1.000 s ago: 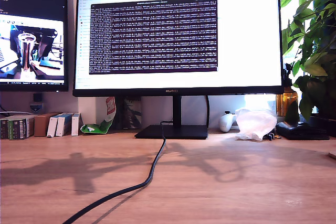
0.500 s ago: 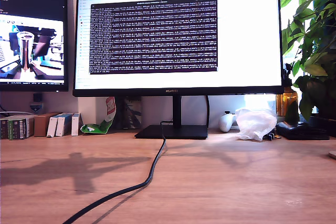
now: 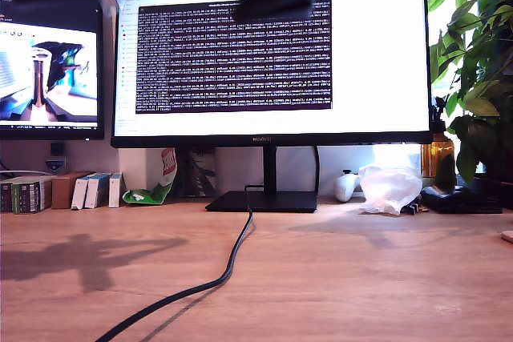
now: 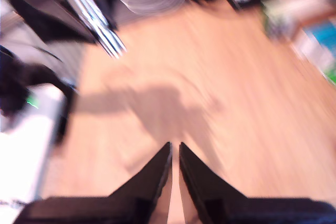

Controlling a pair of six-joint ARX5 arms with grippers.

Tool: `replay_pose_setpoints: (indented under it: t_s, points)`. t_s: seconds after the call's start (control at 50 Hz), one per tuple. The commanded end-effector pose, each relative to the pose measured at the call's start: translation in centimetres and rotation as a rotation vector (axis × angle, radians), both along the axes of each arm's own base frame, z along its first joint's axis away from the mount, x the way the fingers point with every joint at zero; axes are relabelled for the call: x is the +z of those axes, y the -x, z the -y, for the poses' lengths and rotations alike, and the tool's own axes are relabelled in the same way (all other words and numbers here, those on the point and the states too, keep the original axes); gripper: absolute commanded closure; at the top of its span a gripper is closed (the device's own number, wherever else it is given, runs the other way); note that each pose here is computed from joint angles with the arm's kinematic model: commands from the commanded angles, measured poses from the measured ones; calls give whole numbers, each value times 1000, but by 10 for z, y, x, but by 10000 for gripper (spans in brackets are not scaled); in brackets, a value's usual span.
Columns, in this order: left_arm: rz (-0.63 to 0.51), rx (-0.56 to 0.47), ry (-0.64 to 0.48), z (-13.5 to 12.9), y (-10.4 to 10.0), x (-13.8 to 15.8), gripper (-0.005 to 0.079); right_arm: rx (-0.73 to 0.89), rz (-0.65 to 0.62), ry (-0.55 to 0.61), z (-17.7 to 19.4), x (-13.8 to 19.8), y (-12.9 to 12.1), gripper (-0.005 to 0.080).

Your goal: Pick the metallic laser pointer with your right arm, pass it to your left arm, then place it down to the left side of the table

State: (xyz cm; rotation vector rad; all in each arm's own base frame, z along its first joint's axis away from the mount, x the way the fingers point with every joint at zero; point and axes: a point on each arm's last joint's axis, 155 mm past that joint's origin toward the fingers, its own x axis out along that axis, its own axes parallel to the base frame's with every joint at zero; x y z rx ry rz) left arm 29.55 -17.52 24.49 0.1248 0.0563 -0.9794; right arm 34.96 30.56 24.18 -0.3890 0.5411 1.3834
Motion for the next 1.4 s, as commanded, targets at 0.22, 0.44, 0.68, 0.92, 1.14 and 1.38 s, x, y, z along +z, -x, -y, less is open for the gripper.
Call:
replay_pose_setpoints:
  t_s: [0.22, 0.44, 0.68, 0.92, 1.14, 1.38]
  points:
    - [5, 85, -137, -14, -11, -28, 766, -203, 40, 88, 25, 1, -33, 765]
    - [11, 152, -205, -26, -20, -38, 766, -361, 27, 148, 50, -7, -56, 765]
    - [-55, 209, -258, -41, -22, -58, 766, -455, 60, 178, 67, -6, -73, 765]
    - [-58, 216, -264, -43, -23, -59, 766, -621, 137, 167, 91, 12, -95, 765]
    - [-48, 227, -279, -45, -25, -60, 766, -849, 202, 108, 146, 47, -107, 765]
    - [-65, 266, -336, -54, -27, -71, 766, -1008, 294, 59, 196, 70, -89, 765]
